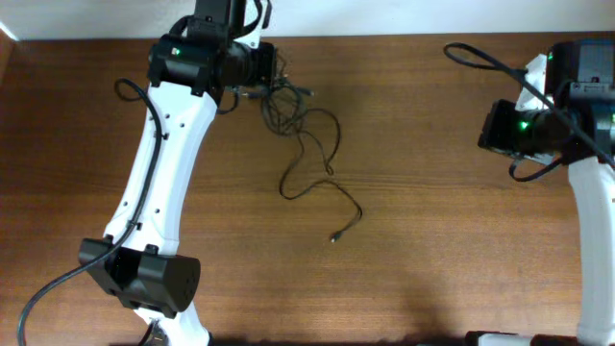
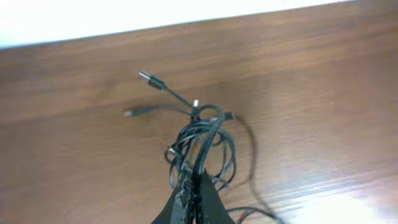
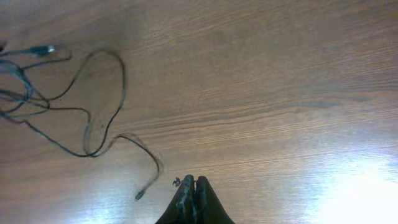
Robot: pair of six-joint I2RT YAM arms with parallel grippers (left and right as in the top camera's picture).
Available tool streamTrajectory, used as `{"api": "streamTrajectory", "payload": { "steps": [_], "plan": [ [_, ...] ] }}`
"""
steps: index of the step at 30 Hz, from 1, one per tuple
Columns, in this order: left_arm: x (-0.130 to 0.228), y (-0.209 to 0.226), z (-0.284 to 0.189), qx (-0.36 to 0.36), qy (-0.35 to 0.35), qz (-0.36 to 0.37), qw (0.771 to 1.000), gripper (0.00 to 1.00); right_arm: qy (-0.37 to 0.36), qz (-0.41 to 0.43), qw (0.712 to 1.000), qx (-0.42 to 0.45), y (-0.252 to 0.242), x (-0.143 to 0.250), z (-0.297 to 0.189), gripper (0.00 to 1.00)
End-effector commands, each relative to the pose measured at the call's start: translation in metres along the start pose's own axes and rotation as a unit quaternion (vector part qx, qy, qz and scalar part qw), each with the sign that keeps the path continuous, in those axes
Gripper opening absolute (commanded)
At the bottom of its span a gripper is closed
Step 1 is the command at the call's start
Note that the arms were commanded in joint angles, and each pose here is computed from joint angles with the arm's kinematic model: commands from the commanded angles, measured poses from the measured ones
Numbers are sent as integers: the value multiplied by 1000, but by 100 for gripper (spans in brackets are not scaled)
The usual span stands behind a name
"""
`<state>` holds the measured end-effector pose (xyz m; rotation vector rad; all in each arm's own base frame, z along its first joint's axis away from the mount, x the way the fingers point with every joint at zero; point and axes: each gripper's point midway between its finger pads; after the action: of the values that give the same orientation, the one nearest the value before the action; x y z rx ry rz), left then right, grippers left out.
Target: Untangle cables
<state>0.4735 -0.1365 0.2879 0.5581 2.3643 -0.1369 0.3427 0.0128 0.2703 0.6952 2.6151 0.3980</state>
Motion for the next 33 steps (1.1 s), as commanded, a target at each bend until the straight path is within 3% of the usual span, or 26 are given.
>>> {"api": "streamTrajectory", "payload": {
  "steps": [1, 4, 14, 18, 22, 24, 26, 27, 29, 30, 33],
  "plan": [
    [-26, -26, -14, 74, -57, 2, 996, 0, 38, 1, 998, -41, 16, 4, 13, 4],
    [-41, -29, -17, 85, -86, -37, 992, 0, 86, -13, 992, -89, 31, 16, 21, 4],
    [-38, -54, -21, 150, -78, -36, 985, 0, 102, -32, 986, -130, 56, 26, 21, 4],
    [-13, -70, -21, 175, -27, -33, 984, 0, 93, -45, 983, -149, 70, 23, 24, 4],
    [17, -102, -24, 202, 30, 38, 978, 3, 90, -46, 983, -153, 72, 21, 24, 4],
    [32, -106, -19, 181, 62, 57, 980, 6, 94, -49, 979, -173, 78, 22, 21, 4],
    [39, -101, -15, 162, 80, 60, 982, 15, 89, -51, 979, -175, 80, 20, 21, 4],
    [40, -101, -14, 162, 82, 60, 982, 34, 87, -52, 979, -176, 80, 19, 21, 4],
    [39, -91, -11, 131, 84, 64, 986, 93, 86, -52, 979, -177, 80, 19, 21, 4],
    [42, -77, -6, 91, 93, 68, 989, 100, 87, -52, 979, -177, 80, 19, 21, 4],
    [55, -58, 12, 37, 131, 72, 988, 100, 84, -52, 980, -172, 79, 18, 22, 4]
  ]
}}
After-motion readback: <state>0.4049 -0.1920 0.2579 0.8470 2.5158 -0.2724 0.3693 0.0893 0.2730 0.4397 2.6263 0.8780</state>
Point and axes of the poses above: each gripper's point midway between its finger pads, its own z axis out along the fingers, its own y axis along the line the jaws close on, x = y × z, and after that the axes turned 14 degrees about z, right-handed
